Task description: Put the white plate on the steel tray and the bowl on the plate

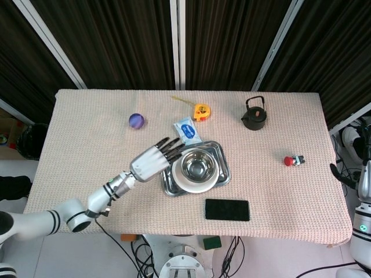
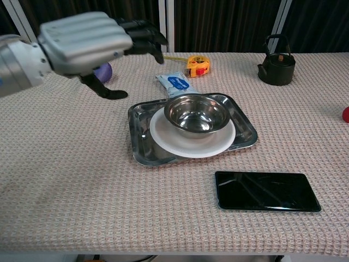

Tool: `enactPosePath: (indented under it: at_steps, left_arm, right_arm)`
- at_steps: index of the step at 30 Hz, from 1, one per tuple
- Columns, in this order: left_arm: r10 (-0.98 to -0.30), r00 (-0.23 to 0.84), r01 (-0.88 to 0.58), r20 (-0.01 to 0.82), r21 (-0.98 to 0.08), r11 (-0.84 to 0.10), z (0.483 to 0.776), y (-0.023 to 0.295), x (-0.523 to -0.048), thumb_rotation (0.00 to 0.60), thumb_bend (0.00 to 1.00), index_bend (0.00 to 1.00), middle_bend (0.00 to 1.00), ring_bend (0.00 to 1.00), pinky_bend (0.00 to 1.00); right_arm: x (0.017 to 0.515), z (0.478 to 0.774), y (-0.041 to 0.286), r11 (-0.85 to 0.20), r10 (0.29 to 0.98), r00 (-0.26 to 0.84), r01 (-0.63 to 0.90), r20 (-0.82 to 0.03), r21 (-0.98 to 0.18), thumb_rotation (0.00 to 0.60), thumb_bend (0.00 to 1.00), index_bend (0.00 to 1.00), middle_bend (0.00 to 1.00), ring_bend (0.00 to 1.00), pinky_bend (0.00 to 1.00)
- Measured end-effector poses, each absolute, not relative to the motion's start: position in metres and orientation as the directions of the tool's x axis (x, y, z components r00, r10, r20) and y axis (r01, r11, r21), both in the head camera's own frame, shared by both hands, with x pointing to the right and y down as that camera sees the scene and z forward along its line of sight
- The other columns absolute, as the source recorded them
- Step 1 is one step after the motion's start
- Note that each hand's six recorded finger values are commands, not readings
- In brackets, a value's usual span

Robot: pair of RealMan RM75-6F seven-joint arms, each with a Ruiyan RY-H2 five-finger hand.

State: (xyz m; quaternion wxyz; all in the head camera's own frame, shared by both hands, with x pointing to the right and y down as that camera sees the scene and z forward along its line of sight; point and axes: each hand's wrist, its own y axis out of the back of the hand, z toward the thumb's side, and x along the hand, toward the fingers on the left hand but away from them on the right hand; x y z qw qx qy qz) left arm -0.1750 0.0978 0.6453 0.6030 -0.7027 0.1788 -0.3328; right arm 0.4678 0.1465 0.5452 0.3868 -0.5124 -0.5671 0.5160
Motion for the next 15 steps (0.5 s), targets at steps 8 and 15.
enactPosePath:
  at_steps: [8,15]
  left_arm:
    - [-0.871,0.312,-0.019,0.379,-0.914,-0.404,0.633,0.137,-0.349,0.567,0.07,0.1,0.09,0.03,0.15]
    - [-0.894,0.01,-0.046,0.448,-0.893,-0.448,0.611,0.221,-0.468,0.501,0.06,0.1,0.09,0.02,0.14]
  right_arm:
    - [0.495,0.579,0.193,-0.306,0.944,-0.135,-0.024,-0.301,-0.952,0.6,0.14,0.0,0.0,0.0,0.0]
    - [0.528,0.585,0.231,-0.411,0.893,-0.237,-0.079,-0.384,-0.908,0.6,0.15,0.0,0.0,0.0,0.0]
